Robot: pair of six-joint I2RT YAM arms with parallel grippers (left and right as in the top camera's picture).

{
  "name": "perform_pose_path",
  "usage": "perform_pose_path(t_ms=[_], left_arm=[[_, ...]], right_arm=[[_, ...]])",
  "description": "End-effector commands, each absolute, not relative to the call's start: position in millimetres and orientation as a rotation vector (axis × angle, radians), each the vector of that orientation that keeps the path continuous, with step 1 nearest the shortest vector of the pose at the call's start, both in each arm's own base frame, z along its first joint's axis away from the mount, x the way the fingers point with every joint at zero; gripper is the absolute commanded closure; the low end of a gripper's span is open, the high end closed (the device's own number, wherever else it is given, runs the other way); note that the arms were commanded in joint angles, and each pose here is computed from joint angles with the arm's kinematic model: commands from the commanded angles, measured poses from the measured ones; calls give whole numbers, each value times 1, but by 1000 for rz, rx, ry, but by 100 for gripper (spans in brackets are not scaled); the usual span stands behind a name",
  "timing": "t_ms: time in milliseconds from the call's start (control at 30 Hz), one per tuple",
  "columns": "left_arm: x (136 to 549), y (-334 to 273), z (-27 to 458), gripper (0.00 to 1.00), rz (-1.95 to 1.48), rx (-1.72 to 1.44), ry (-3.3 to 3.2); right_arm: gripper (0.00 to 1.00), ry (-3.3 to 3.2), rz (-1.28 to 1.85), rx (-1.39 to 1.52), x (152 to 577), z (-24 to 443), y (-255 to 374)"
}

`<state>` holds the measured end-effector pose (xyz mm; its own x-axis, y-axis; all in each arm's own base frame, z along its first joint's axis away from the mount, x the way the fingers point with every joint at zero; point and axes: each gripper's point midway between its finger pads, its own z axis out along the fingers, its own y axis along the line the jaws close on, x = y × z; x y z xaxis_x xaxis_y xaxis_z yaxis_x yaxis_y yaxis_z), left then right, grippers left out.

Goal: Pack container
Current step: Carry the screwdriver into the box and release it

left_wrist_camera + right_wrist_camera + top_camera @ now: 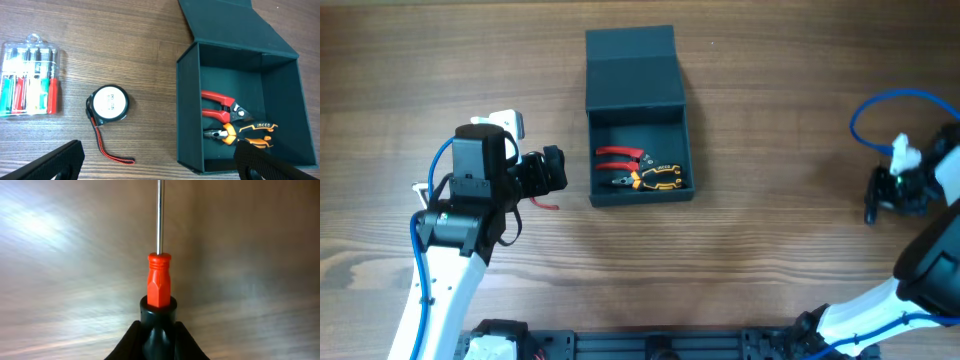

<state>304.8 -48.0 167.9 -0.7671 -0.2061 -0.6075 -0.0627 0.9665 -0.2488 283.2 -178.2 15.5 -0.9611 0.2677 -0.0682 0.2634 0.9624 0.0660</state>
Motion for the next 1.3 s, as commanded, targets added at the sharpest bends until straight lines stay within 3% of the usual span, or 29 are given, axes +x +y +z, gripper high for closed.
perform_pose_path(t_ms=[0, 133, 233, 433, 567, 667, 933, 1267], left_arm=[[309, -53, 179, 0, -316, -185, 2414], [308, -53, 178, 0, -316, -185, 2415], [308, -53, 178, 0, -315, -185, 2418], [306, -53, 176, 0, -313, -187, 2430], [304, -53, 174, 0, -311, -189, 2440], [303, -53, 174, 1, -311, -190, 2444], [303, -53, 174, 0, -311, -190, 2444], [303, -53, 174, 0, -311, -190, 2444]], right_arm=[[96, 2872, 31, 225, 349, 82, -160], [96, 2767, -9, -29, 387, 140, -117], [96, 2660, 4, -406, 405, 190, -48], [96, 2275, 51, -1341, 384, 238, 112], [94, 1952, 41, -1800, 355, 234, 182], [92, 1784, 47, -1989, 338, 228, 214], [93, 1712, 145, -2155, 320, 192, 255], [92, 1859, 267, -2284, 329, 103, 263]])
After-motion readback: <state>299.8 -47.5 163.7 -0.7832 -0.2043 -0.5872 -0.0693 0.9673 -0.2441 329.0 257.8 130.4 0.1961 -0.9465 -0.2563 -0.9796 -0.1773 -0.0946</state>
